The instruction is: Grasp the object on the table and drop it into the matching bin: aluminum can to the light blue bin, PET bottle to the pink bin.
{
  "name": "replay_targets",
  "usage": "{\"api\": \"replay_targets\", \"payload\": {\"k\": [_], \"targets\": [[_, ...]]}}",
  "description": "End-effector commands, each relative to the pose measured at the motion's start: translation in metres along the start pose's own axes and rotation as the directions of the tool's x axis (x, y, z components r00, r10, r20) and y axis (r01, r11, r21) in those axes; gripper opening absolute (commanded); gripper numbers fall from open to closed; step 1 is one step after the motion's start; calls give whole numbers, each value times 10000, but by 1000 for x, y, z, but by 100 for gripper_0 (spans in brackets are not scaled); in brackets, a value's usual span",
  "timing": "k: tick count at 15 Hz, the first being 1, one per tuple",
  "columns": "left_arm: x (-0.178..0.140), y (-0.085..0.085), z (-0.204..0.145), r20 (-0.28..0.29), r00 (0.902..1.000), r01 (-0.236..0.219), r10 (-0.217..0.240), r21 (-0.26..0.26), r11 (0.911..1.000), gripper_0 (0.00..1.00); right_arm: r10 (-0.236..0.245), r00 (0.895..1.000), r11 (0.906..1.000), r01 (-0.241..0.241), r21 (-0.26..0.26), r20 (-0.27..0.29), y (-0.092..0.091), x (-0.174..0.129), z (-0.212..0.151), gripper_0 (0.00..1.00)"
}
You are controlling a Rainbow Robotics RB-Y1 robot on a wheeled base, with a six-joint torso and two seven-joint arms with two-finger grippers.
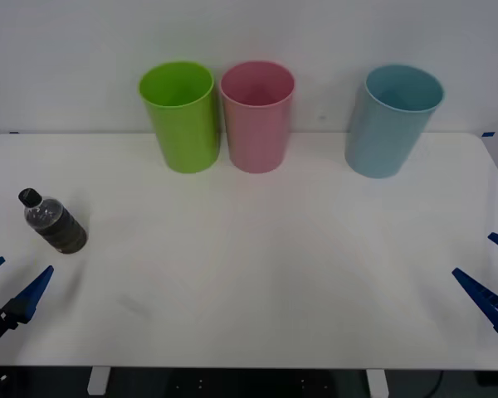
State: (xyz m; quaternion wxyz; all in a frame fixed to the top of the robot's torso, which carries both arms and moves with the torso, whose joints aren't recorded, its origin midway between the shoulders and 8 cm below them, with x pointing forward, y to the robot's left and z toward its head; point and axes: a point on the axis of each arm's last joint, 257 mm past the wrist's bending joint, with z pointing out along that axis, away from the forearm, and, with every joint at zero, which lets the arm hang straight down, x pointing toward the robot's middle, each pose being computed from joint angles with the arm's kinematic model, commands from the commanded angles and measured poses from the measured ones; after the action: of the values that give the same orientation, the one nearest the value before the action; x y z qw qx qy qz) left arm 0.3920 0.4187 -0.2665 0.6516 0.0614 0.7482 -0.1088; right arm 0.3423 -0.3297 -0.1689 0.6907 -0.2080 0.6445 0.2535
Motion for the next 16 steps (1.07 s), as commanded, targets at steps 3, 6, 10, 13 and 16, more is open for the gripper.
{"api": "replay_targets", "payload": {"k": [3, 6, 10, 13, 16], "targets": [[-1, 7, 21, 125, 9998, 141, -138, -260, 9996, 100, 0, 10000, 10000, 0, 0, 0, 0, 0, 0, 100], [2, 22, 32, 140, 9997, 200, -191, -657, 9976, 100, 0, 10000, 10000, 0, 0, 0, 0, 0, 0, 100], [0, 30, 47, 155, 9998, 127, -109, -1179, 9929, 100, 0, 10000, 10000, 0, 0, 0, 0, 0, 0, 100], [3, 29, 62, 93, 9999, 81, -70, -1254, 9921, 100, 0, 10000, 10000, 0, 0, 0, 0, 0, 0, 100], [4, 24, 78, 152, 9998, 139, -120, -1278, 9917, 100, 0, 10000, 10000, 0, 0, 0, 0, 0, 0, 100]]}}
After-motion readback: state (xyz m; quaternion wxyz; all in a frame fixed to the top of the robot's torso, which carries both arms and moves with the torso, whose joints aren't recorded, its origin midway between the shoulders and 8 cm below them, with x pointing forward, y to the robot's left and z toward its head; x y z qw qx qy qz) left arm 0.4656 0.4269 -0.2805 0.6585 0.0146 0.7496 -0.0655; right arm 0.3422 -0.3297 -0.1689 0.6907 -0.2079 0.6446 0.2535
